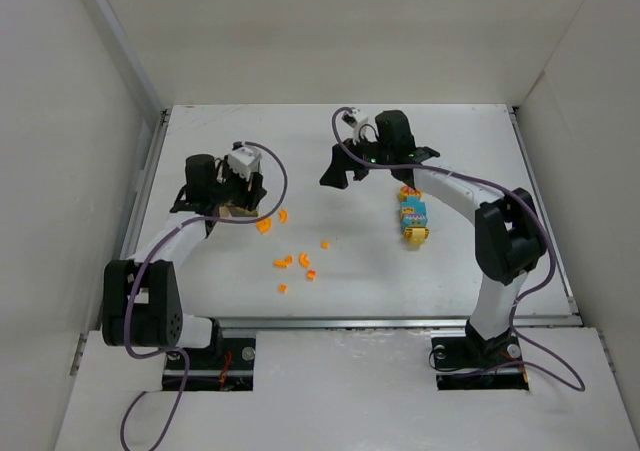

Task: Sort the legos into containers by color

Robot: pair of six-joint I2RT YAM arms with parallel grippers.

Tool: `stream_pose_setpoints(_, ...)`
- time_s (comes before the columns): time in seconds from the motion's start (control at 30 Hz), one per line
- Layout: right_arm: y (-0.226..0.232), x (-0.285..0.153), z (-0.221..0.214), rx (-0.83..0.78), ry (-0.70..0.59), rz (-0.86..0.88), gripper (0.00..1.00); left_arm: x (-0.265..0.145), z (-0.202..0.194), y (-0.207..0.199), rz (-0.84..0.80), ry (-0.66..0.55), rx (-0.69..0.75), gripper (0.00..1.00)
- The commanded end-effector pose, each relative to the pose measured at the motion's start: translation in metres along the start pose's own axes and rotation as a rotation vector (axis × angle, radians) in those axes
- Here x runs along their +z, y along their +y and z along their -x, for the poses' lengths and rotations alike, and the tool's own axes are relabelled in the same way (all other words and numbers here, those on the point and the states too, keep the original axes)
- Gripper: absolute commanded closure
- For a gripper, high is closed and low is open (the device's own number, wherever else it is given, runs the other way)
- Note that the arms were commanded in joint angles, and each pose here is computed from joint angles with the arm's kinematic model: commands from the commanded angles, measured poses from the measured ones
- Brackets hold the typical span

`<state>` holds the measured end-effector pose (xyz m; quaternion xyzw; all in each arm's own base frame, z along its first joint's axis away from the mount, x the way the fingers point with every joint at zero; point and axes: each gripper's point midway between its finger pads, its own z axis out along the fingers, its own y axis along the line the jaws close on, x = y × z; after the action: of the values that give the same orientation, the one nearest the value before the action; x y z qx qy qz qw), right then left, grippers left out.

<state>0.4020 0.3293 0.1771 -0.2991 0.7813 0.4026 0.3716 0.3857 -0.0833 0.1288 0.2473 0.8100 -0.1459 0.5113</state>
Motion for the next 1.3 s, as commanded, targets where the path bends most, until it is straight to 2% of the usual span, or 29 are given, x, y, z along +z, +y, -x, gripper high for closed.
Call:
stream_pose_setpoints(0.0, 0.024, -0.013, 0.021, -0.072, -0.063, 0.015, 0.00, -0.004, 0.040, -0.043, -0.211, -0.091, 0.283, 0.48)
stream_pose_setpoints(0.07, 0.030, -0.012, 0.016, -0.073, -0.054, 0.024, 0.00, 0.005, 0.030, -0.061, -0.272, -0.053, 0.290, 0.41)
stream_pose_setpoints(0.23, 0.037, -0.009, 0.002, -0.076, -0.028, 0.038, 0.00, 0.025, -0.001, -0.093, -0.416, 0.080, 0.305, 0.36)
stream_pose_setpoints(0.37, 0.036, -0.014, -0.001, -0.074, -0.028, 0.016, 0.00, 0.039, -0.012, -0.085, -0.364, 0.168, 0.213, 0.39)
stream_pose_setpoints(0.57, 0.034, -0.013, -0.010, -0.072, -0.012, 0.014, 0.00, 0.056, -0.012, -0.069, -0.271, 0.220, 0.203, 0.39)
stream_pose_setpoints(0.83, 0.012, -0.024, -0.001, -0.040, -0.040, -0.054, 0.00, 0.061, -0.049, -0.081, -0.309, 0.344, 0.096, 0.35)
stream_pose_setpoints(1.0, 0.005, -0.029, 0.005, -0.038, -0.055, -0.069, 0.00, 0.053, -0.072, -0.089, -0.326, 0.415, 0.075, 0.39)
stream_pose_setpoints(1.27, 0.006, -0.029, 0.009, -0.034, -0.063, -0.068, 0.00, 0.052, -0.086, -0.083, -0.279, 0.456, 0.061, 0.40)
